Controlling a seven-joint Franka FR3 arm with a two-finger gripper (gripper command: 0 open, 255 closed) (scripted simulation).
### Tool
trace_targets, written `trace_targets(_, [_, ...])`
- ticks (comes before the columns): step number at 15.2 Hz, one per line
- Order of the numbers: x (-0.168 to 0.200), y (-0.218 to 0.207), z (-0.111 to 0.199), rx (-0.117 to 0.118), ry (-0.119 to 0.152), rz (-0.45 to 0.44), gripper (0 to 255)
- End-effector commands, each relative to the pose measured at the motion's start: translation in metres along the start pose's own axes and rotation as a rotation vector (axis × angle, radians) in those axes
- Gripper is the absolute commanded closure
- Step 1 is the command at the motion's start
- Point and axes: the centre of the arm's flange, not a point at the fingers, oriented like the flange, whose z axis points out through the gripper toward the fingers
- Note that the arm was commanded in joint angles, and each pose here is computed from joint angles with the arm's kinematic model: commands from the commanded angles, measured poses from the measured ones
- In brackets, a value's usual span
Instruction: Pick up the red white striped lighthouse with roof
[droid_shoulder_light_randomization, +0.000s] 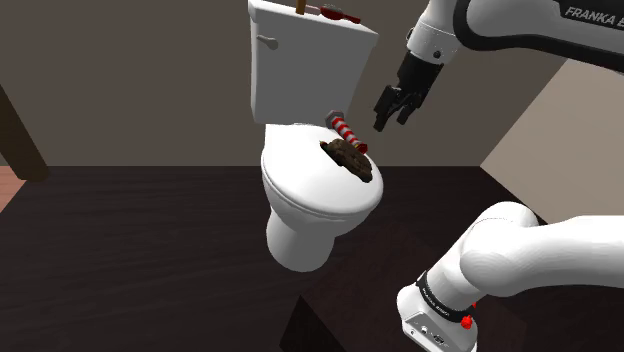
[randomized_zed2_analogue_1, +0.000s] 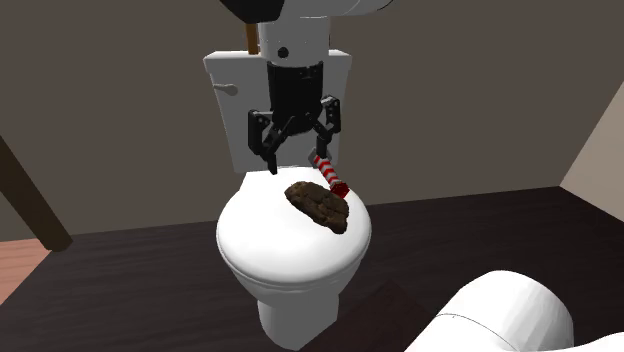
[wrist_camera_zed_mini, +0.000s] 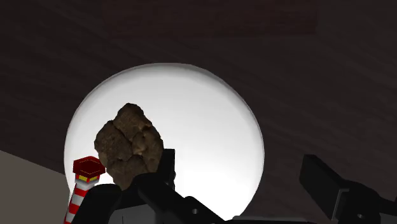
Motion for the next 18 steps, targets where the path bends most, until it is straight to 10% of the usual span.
trace_targets(1, [0.000,0.000,0.000,0.000,0.000,0.000,0])
trace_targets(18, [0.151,0.127,0.114,0.025,-0.015,0.143,0])
